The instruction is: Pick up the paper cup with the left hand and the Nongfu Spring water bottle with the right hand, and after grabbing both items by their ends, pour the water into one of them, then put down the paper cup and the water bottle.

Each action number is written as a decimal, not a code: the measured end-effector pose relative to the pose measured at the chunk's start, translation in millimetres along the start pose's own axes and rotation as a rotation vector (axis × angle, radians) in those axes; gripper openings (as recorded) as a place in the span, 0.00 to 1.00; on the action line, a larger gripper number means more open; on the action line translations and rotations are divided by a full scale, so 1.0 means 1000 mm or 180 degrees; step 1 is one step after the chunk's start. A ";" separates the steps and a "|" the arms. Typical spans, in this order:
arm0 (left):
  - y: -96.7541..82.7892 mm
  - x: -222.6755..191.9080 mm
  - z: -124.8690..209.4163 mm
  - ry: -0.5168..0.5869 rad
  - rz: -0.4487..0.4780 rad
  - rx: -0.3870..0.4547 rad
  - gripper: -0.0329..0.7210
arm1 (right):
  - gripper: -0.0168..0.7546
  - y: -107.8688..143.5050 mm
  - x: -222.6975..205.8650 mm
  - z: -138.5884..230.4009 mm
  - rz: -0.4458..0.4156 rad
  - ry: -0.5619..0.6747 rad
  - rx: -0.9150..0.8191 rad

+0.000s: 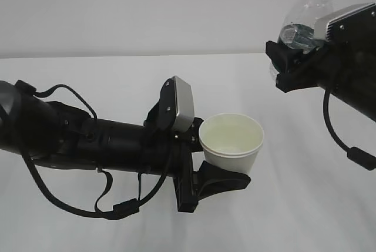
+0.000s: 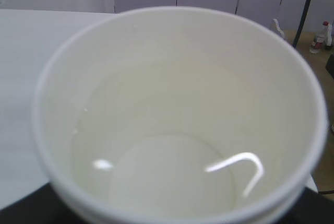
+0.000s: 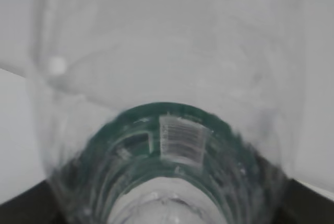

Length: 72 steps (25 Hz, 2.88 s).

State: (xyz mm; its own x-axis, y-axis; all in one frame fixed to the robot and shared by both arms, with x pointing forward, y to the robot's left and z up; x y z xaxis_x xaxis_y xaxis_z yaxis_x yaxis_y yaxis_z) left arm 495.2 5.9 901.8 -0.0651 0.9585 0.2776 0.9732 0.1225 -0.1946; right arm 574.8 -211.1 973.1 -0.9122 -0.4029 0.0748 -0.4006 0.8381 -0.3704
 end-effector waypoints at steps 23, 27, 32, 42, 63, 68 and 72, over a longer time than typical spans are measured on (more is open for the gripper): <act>0.000 0.000 0.000 0.0000 0.0000 0.0000 0.68 | 0.65 -0.010 -0.005 0.046 0.0464 0.0659 -0.0223; 0.000 0.000 0.000 0.0000 0.0000 0.0000 0.68 | 0.65 -0.010 -0.007 0.055 0.0514 0.0734 -0.0283; 0.000 0.000 0.000 0.0000 0.0000 0.0000 0.68 | 0.65 -0.008 -0.008 0.067 0.0547 0.0851 -0.0349; 0.000 0.000 0.000 0.0000 0.0000 0.0000 0.68 | 0.65 -0.007 -0.008 0.081 0.0632 0.0996 -0.0453; 0.004 0.000 -0.003 -0.0081 -0.0096 0.0046 0.68 | 0.65 0.001 -0.010 0.102 0.0586 0.1178 -0.0507; 0.011 0.001 -0.004 -0.0113 -0.0288 0.0048 0.68 | 0.65 0.001 -0.010 0.102 0.0586 0.1178 -0.0507; 0.020 0.002 -0.006 -0.0169 -0.0514 0.0061 0.68 | 0.65 0.000 -0.010 0.102 0.0589 0.1173 -0.0506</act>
State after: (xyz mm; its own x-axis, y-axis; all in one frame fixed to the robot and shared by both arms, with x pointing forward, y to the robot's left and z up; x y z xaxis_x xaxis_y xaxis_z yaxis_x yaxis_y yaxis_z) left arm 515.4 8.7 904.2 -0.2323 0.9382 0.2566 0.9448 0.2804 -0.1697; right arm 592.5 -244.2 877.9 -0.9282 -0.1070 0.3564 -0.2098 0.9415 -0.2638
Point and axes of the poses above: a point on each arm's last joint axis where the gripper is mounted, x pointing back along that axis away from the gripper, y along the wrist's bending axis when the last joint is at zero, z = x × y, the point moved 3 cm from there along -x, pointing out along that axis toward the gripper, and after that the axes turned 10 degrees about x, right-handed, at the moved point
